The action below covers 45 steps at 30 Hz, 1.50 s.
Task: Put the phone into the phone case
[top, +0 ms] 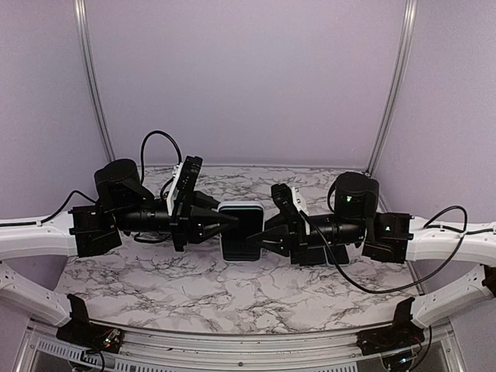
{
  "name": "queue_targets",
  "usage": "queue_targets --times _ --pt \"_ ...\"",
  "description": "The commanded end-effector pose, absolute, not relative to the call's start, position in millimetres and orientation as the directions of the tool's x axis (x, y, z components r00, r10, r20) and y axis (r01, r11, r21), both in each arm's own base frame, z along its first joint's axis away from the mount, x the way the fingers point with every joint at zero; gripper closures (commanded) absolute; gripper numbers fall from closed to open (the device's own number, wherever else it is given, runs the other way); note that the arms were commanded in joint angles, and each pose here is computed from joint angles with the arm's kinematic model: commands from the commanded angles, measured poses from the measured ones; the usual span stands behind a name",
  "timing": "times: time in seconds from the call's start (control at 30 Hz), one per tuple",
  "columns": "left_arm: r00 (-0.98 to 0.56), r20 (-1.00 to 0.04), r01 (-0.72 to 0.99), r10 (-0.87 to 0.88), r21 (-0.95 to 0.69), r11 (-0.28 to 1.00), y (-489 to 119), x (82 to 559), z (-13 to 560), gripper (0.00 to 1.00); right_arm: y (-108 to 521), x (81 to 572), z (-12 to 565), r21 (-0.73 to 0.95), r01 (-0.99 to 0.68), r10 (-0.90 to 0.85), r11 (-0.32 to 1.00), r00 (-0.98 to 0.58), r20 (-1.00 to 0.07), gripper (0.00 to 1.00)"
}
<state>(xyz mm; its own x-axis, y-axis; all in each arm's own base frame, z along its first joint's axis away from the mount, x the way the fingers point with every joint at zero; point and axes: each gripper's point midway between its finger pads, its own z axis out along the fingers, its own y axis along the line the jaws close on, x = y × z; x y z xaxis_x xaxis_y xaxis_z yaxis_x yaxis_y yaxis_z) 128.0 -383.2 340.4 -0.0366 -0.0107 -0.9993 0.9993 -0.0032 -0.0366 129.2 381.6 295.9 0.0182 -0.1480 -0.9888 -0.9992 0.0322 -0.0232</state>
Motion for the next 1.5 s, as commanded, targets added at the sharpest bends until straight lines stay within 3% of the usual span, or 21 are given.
queue_targets --times 0.0,0.03,0.1,0.13,0.23,0.4,0.43,0.53,0.57,0.7,0.73,0.77,0.8,0.9,1.0,1.13,1.17,1.23,1.27,1.37,1.47 --pt "0.000 -0.996 1.000 -0.090 -0.002 0.018 -384 131 368 0.80 376 126 346 -0.068 -0.997 -0.012 0.035 0.068 -0.998 1.00" --pt "0.000 -0.996 1.000 -0.085 -0.002 0.023 -383 132 365 0.55 374 125 351 -0.072 -0.997 0.003 0.032 0.072 -0.997 1.00" --pt "0.012 -0.997 0.999 -0.074 0.009 0.031 -382 132 359 0.31 369 121 363 -0.082 -0.996 0.035 0.029 0.083 -0.996 1.00" --pt "0.011 -0.998 0.999 -0.069 0.009 0.038 -381 132 355 0.26 366 118 370 -0.090 -0.996 0.056 0.026 0.091 -0.994 1.00" --pt "0.055 -0.997 0.997 -0.047 0.052 0.059 -378 134 344 0.24 357 110 389 -0.111 -0.994 0.113 0.012 0.112 -0.987 1.00" --pt "0.013 -1.000 1.000 -0.025 0.013 0.009 -387 131 336 0.41 357 106 403 -0.124 -0.992 0.150 -0.013 0.121 -0.981 1.00" --pt "0.006 -1.000 1.000 -0.028 0.006 0.007 -388 131 338 0.51 358 105 404 -0.124 -0.992 0.151 -0.017 0.120 -0.981 1.00" --pt "0.003 -1.000 1.000 -0.029 0.002 0.010 -391 133 339 0.95 358 105 406 -0.127 -0.992 0.161 -0.022 0.122 -0.979 1.00" --pt "0.005 -1.000 1.000 -0.030 0.005 0.007 -391 132 340 1.00 358 105 407 -0.127 -0.992 0.164 -0.021 0.122 -0.979 1.00" --pt "0.011 -1.000 1.000 -0.027 0.012 -0.006 -391 129 338 1.00 359 106 405 -0.121 -0.992 0.159 -0.017 0.117 -0.980 1.00" --pt "0.010 -1.000 1.000 -0.025 0.010 -0.008 -392 128 338 0.92 359 106 404 -0.121 -0.993 0.159 -0.019 0.116 -0.980 1.00" --pt "0.004 -1.000 1.000 -0.023 0.004 -0.009 -393 129 337 0.73 359 106 405 -0.121 -0.992 0.162 -0.020 0.116 -0.980 1.00" --pt "-0.003 -1.000 1.000 -0.021 -0.002 -0.016 -395 128 336 0.61 360 106 405 -0.120 -0.993 0.165 -0.022 0.115 -0.980 1.00" --pt "-0.027 -0.999 0.999 -0.017 -0.027 -0.036 -402 128 337 0.53 362 105 409 -0.127 -0.991 0.178 -0.030 0.120 -0.977 1.00" --pt "-0.035 -0.999 0.999 -0.014 -0.035 -0.041 -406 127 336 0.59 364 106 411 -0.135 -0.990 0.183 -0.037 0.126 -0.975 1.00" --pt "-0.027 -1.000 0.998 -0.014 -0.027 -0.053 -409 124 337 0.95 368 106 410 -0.135 -0.990 0.184 -0.048 0.124 -0.975 1.00" --pt "-0.025 -1.000 0.998 -0.014 -0.024 -0.054 -409 123 337 1.00 369 105 410 -0.135 -0.989 0.182 -0.052 0.124 -0.976 1.00" --pt "-0.021 -1.000 0.999 -0.014 -0.020 -0.048 -408 123 337 1.00 370 106 406 -0.132 -0.990 0.165 -0.059 0.121 -0.979 1.00" --pt "-0.020 -1.000 0.999 -0.015 -0.019 -0.040 -407 123 336 1.00 370 105 404 -0.132 -0.989 0.150 -0.061 0.121 -0.981 0.96" --pt "0.042 -0.999 0.999 -0.005 0.042 0.021 -401 130 329 1.00 369 109 390 -0.133 -0.990 0.064 -0.037 0.130 -0.989 0.43" --pt "0.102 -0.993 0.988 0.056 0.107 0.111 -394 144 309 1.00 362 121 379 -0.149 -0.988 -0.035 0.043 0.147 -0.988 0.26"
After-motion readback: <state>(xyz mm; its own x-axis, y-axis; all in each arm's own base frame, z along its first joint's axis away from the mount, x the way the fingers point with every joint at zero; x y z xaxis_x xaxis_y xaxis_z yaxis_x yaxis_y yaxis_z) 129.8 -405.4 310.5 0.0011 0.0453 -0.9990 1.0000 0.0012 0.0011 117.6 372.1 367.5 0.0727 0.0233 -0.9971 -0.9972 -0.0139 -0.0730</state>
